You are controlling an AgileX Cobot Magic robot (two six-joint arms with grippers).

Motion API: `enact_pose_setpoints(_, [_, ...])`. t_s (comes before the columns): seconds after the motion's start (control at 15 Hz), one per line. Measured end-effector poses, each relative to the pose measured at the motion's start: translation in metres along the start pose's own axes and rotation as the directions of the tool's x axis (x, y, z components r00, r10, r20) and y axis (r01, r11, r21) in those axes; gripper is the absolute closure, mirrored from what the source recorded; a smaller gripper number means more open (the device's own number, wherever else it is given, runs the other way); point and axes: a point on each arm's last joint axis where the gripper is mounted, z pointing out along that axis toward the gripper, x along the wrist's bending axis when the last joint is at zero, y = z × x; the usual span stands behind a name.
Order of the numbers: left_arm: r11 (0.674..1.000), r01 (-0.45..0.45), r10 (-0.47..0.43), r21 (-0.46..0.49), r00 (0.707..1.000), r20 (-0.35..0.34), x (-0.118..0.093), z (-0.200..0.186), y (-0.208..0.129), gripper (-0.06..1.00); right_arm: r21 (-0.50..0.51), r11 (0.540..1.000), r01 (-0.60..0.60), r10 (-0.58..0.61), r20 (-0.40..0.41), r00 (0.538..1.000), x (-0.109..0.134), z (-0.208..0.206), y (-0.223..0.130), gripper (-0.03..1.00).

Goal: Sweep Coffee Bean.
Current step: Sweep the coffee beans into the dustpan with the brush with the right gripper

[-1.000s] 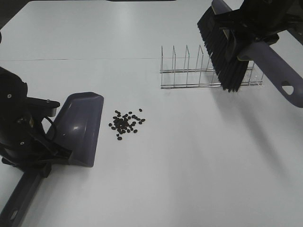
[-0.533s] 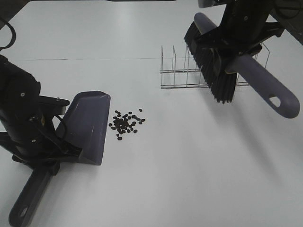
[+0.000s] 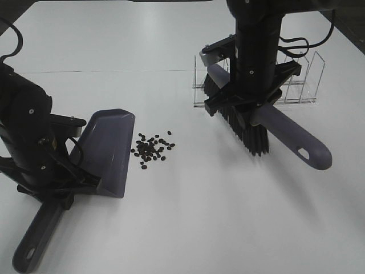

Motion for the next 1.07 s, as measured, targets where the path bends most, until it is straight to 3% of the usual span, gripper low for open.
enact_pose_setpoints(0.4, [1.0, -0.009, 0.009, -0.002, 1.0, 0.001, 0.0, 0.0, 0.0, 0.62, 0.083, 0.997, 0.012, -0.014, 0.024, 1.0, 0.012, 0.028, 0.0, 0.64])
enact_pose_setpoints(0.73, [1.0, -0.012, 0.012, -0.003, 1.0, 0.001, 0.0, 0.0, 0.0, 0.62, 0.075, 0.997, 0.003, -0.005, 0.015, 1.0, 0.019, 0.032, 0.002, 0.64])
enact_pose_setpoints(1.07, [1.0, -0.02, 0.02, -0.004, 1.0, 0.002, 0.0, 0.0, 0.001, 0.62, 0.08, 0.996, 0.03, -0.028, -0.026, 0.999, 0.05, 0.038, 0.006, 0.64])
